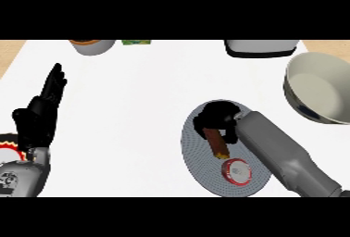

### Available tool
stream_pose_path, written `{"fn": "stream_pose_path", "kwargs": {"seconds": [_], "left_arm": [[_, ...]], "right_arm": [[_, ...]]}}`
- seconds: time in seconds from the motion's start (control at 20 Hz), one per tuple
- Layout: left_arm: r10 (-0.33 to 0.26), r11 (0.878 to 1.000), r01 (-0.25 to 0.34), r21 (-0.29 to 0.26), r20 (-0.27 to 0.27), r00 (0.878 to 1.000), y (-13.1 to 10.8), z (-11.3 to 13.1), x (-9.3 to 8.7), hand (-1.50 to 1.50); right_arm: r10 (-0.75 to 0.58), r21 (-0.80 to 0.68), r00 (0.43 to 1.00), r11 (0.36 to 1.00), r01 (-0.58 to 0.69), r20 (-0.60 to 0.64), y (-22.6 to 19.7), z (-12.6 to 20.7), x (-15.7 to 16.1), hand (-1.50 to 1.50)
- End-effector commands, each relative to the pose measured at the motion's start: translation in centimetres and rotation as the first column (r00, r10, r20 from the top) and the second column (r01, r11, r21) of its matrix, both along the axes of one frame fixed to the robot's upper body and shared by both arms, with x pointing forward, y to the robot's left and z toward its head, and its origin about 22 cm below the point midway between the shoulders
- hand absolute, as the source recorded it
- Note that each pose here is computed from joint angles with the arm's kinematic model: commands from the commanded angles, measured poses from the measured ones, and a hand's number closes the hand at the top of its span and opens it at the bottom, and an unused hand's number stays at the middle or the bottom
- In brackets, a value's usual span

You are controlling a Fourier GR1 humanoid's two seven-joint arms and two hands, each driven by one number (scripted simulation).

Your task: Pick the sweet potato from the placemat and place it in the bowl

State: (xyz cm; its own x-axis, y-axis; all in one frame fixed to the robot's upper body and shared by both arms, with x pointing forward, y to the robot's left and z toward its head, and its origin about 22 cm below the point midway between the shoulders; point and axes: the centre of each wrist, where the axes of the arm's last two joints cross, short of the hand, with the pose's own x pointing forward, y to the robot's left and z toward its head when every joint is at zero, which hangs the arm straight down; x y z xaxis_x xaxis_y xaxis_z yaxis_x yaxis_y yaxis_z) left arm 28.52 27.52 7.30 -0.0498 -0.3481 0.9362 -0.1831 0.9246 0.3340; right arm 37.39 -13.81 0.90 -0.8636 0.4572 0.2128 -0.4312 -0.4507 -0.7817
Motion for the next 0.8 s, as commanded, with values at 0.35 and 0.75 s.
{"fn": "stream_pose_path", "kwargs": {"seconds": [0.35, 0.75], "left_arm": [[0.056, 0.998, -0.056, 0.01, -0.034, 0.998, 1.5, -0.9, -1.1, 0.0], [0.048, 0.999, -0.048, 0.016, -0.022, 0.999, 1.4, 0.0, -1.2, 0.0]], "right_arm": [[-0.792, 0.477, 0.539, 0.37, 0.798, -0.287, 2.8, -0.5, -1.1, 1.5], [-0.917, 0.711, 0.27, -0.022, 0.702, -0.294, 4.6, 8.2, -2.1, 1.5]]}}
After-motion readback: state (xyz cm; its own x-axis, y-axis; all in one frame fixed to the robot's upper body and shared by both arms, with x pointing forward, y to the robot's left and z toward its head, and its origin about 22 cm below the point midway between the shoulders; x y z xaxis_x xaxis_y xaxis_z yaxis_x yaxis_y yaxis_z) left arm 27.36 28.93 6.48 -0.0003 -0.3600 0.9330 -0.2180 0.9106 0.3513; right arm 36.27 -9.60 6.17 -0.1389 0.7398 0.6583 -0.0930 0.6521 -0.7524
